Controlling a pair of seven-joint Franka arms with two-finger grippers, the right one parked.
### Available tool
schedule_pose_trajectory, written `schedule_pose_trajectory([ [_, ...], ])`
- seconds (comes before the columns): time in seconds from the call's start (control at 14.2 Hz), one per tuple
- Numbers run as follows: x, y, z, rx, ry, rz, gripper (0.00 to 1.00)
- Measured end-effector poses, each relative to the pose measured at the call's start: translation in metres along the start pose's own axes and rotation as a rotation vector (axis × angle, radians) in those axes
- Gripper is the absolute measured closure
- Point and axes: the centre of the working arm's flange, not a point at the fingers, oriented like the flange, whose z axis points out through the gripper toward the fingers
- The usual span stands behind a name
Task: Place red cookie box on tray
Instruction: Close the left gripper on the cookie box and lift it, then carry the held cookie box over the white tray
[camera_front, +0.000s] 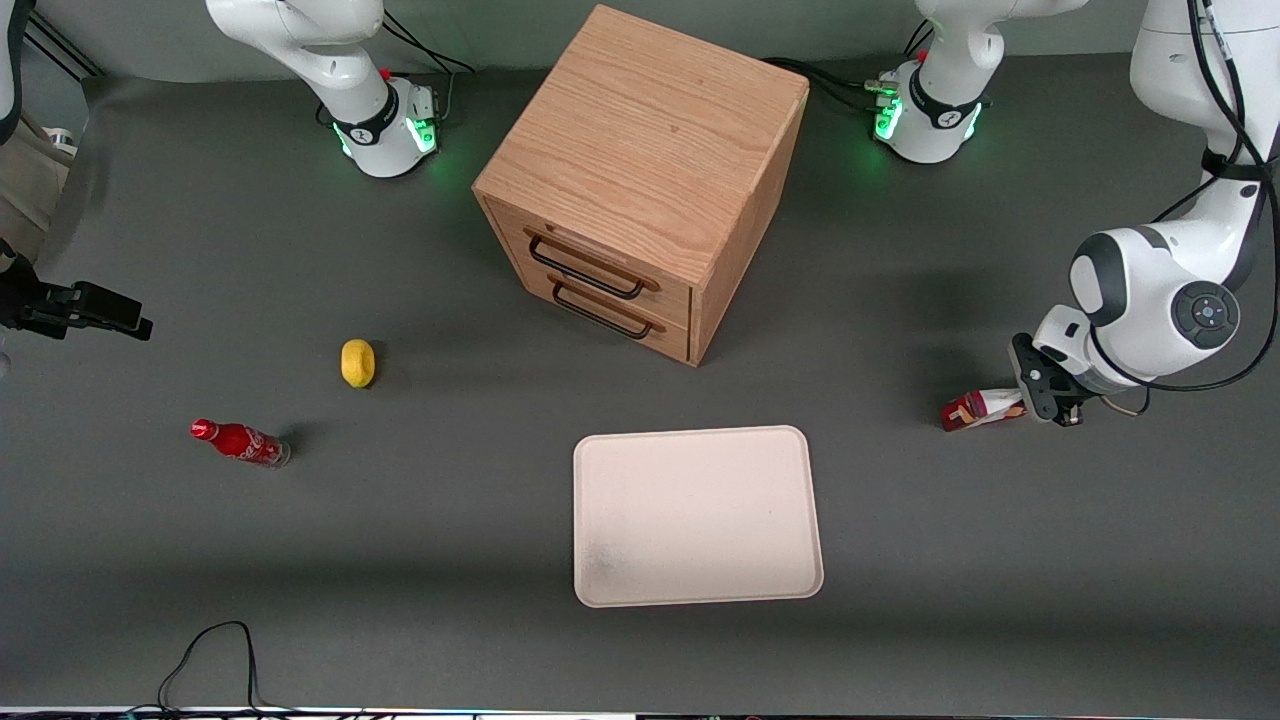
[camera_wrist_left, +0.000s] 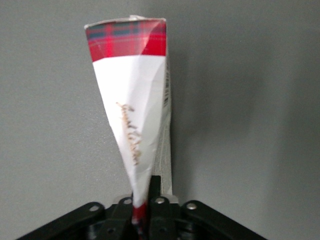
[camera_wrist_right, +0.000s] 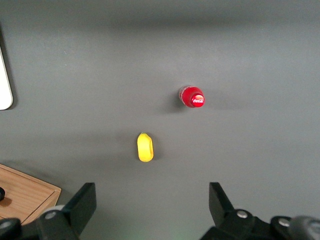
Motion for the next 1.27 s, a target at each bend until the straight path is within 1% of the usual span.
schedule_pose_trajectory([
  [0.21, 0.000, -0.001, -0.010, 0.006, 0.003, -0.002, 0.96],
  [0.35, 0.003, -0.005, -0.041, -0.011, 0.010, 0.001, 0.96],
  [0.56, 0.010, -0.020, -0.138, -0.037, 0.021, 0.015, 0.96],
  [0.71, 0.011, -0.029, -0.216, -0.050, 0.015, 0.013, 0.96],
  [0.85, 0.010, -0.034, -0.279, -0.030, -0.006, -0.016, 0.96],
  [0.99, 0.012, -0.034, -0.317, -0.009, -0.014, -0.075, 0.96],
  [1.13, 0.019, -0.035, -0.330, 0.006, -0.014, -0.151, 0.96],
  [1.27, 0.037, -0.036, -0.334, 0.018, -0.009, -0.287, 0.96],
])
